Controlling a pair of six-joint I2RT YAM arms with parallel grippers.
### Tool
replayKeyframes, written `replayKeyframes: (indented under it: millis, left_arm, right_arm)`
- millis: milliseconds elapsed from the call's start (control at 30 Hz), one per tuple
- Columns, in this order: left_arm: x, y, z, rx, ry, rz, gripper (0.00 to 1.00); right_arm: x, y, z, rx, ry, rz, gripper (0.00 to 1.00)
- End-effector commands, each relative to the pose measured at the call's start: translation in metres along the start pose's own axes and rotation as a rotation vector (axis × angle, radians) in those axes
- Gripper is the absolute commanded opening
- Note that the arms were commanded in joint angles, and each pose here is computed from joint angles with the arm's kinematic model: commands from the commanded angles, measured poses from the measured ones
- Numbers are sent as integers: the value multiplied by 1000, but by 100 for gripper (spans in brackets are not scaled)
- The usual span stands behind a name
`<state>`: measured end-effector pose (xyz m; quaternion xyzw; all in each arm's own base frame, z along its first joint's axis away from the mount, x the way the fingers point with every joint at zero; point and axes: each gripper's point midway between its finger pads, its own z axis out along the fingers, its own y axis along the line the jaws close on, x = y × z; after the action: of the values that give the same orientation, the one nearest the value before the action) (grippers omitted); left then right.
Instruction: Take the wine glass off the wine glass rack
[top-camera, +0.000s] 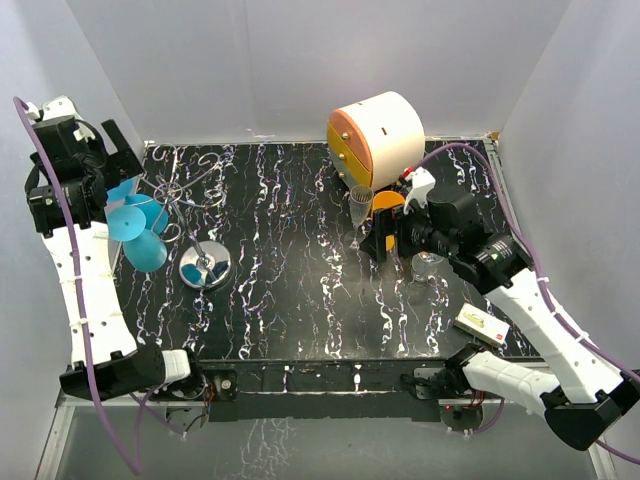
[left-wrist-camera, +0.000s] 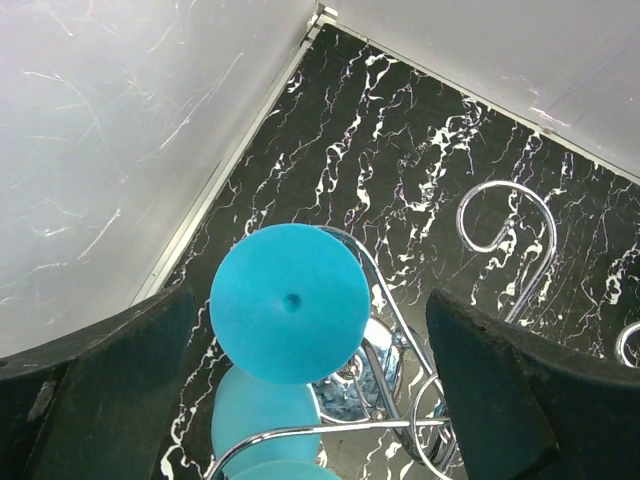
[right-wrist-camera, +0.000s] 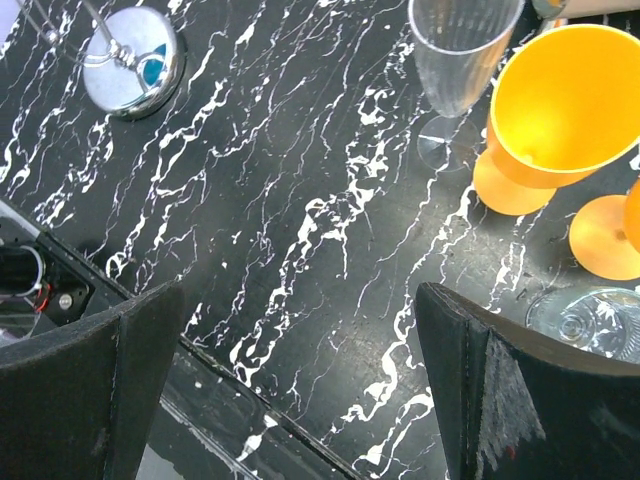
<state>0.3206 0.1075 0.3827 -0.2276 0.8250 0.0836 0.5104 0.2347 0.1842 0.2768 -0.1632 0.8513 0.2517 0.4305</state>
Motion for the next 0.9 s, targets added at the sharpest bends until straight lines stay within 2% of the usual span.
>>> replayKeyframes:
  millis: [0, 200, 633, 867]
  left_arm:
    - [-6, 6, -19, 3, -46, 37, 99]
    - [13, 14, -11, -19, 5, 31, 99]
    - [21, 8, 5, 35, 48, 33, 99]
    - [29, 14, 12, 5, 70, 45, 99]
  right_arm:
    - [-20, 17, -7, -42, -77, -53, 98]
    - [-19, 29, -6, -45, -72, -111, 98]
    - [-16, 41, -1, -51, -76, -164, 98]
    - [-16, 44, 2, -55, -74, -173, 98]
